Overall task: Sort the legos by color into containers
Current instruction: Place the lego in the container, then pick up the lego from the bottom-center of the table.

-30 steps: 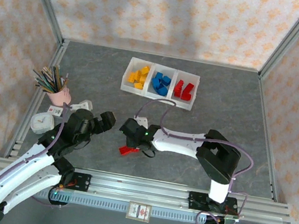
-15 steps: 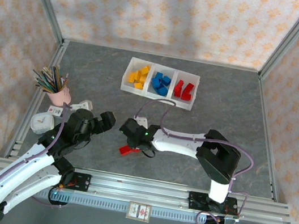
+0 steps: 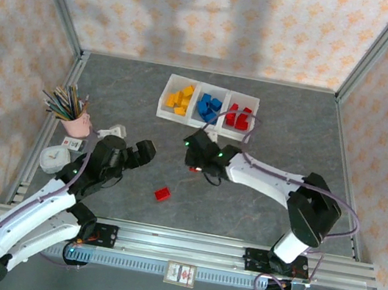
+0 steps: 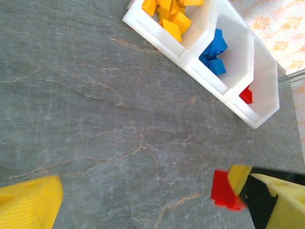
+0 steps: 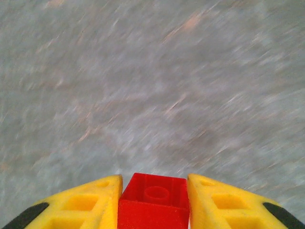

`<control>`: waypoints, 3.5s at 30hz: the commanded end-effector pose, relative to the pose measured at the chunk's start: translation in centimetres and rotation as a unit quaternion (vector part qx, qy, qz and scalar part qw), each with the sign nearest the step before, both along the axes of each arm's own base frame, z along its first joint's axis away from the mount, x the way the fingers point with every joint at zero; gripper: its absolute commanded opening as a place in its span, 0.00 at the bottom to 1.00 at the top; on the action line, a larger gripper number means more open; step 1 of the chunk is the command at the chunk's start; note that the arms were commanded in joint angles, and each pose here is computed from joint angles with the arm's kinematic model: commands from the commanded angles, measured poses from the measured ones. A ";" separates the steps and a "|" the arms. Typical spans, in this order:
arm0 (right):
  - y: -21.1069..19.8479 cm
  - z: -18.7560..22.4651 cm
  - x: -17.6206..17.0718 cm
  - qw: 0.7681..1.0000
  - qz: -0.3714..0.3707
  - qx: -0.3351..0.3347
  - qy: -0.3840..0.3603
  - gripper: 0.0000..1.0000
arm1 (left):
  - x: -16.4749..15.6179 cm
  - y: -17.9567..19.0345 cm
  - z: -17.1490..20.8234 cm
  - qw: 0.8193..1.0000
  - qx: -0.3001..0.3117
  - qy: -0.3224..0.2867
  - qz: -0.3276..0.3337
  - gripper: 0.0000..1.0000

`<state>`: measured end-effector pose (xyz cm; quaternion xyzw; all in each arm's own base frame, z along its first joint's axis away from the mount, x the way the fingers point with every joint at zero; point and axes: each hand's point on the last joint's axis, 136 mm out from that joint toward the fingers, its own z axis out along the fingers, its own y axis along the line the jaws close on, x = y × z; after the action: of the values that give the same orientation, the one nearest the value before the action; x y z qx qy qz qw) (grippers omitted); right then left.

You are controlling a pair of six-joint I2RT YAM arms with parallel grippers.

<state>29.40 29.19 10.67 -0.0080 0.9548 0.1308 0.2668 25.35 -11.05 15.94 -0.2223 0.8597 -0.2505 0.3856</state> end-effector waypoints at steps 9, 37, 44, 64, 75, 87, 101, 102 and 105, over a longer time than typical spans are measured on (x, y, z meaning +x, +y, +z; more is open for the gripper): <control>-10.8 6.1 14.4 0.985 -0.123 -0.022 -0.120 0.38 | 5.0 -4.2 4.1 0.996 -0.023 -0.057 -0.057 0.99; -7.0 7.2 13.4 0.992 -0.030 -0.007 -0.121 0.63 | 5.5 -2.7 4.5 0.998 0.005 -0.060 -0.033 0.99; -2.6 5.7 5.4 0.995 0.055 0.010 -0.087 0.69 | 2.7 -0.4 3.4 0.999 0.012 -0.042 -0.007 0.99; 8.4 -1.6 -11.2 0.964 0.263 -0.019 -0.041 0.86 | -2.9 4.3 1.5 0.998 0.012 -0.008 0.065 0.99; 11.4 -5.5 -12.1 0.961 0.269 -0.054 -0.026 0.85 | -3.4 4.8 0.9 0.997 0.003 -0.006 0.079 0.99; 10.8 -7.7 -11.9 0.963 0.255 -0.081 -0.018 0.60 | -3.2 4.5 0.8 0.997 -0.002 -0.008 0.075 0.99; 10.5 -3.4 -10.0 0.972 0.227 -0.047 -0.033 0.43 | -2.7 3.9 1.7 0.998 -0.006 -0.019 0.064 0.99; 10.3 -2.8 -9.6 0.974 0.221 -0.038 -0.031 0.43 | -2.5 3.8 1.9 0.998 -0.007 -0.022 0.062 0.99; 8.8 -0.9 -7.3 0.982 0.188 -0.016 -0.031 0.44 | -1.9 3.3 2.8 0.998 -0.006 -0.031 0.053 0.99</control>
<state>19.59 38.81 5.53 -0.2420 0.9303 0.1375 0.2387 22.52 -7.17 16.65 -0.2738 0.8438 -0.2238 0.4037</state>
